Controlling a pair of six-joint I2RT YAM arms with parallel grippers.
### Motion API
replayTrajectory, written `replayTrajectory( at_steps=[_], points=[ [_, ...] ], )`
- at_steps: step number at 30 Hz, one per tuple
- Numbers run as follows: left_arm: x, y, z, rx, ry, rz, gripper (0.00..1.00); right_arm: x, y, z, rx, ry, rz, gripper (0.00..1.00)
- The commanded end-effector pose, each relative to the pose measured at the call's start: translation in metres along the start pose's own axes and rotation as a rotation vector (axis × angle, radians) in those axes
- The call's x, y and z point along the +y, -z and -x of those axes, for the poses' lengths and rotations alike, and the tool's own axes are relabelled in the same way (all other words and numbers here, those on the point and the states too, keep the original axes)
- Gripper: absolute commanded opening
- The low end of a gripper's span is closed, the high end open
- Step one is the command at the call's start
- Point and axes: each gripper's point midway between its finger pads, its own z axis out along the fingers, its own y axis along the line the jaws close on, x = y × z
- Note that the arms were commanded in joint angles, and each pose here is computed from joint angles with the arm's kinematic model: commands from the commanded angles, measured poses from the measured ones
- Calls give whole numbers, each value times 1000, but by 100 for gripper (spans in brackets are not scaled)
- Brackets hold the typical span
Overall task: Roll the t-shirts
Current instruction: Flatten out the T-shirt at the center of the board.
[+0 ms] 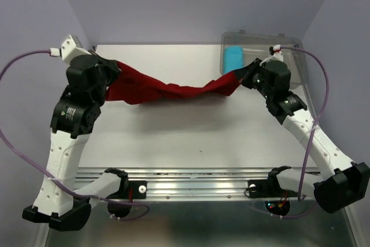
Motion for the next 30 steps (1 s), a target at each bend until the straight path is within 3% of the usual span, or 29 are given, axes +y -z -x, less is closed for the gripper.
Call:
replayTrajectory(
  at_steps=[1, 6, 15, 21, 30],
  points=[
    [-25, 42, 91, -228, -22, -29, 0, 55, 22, 46, -17, 124, 144, 1],
    [-50, 107, 168, -425, 22, -135, 0, 103, 54, 91, -89, 190, 259, 1],
    [-55, 219, 240, -678, 97, -314, 0, 175, 143, 161, -267, 287, 475, 1],
    [-45, 268, 259, -779, 124, -380, 0, 193, 194, 182, -357, 318, 548, 1],
    [-44, 295, 269, -831, 125, -426, 0, 199, 260, 217, -532, 320, 554, 1]
  ],
)
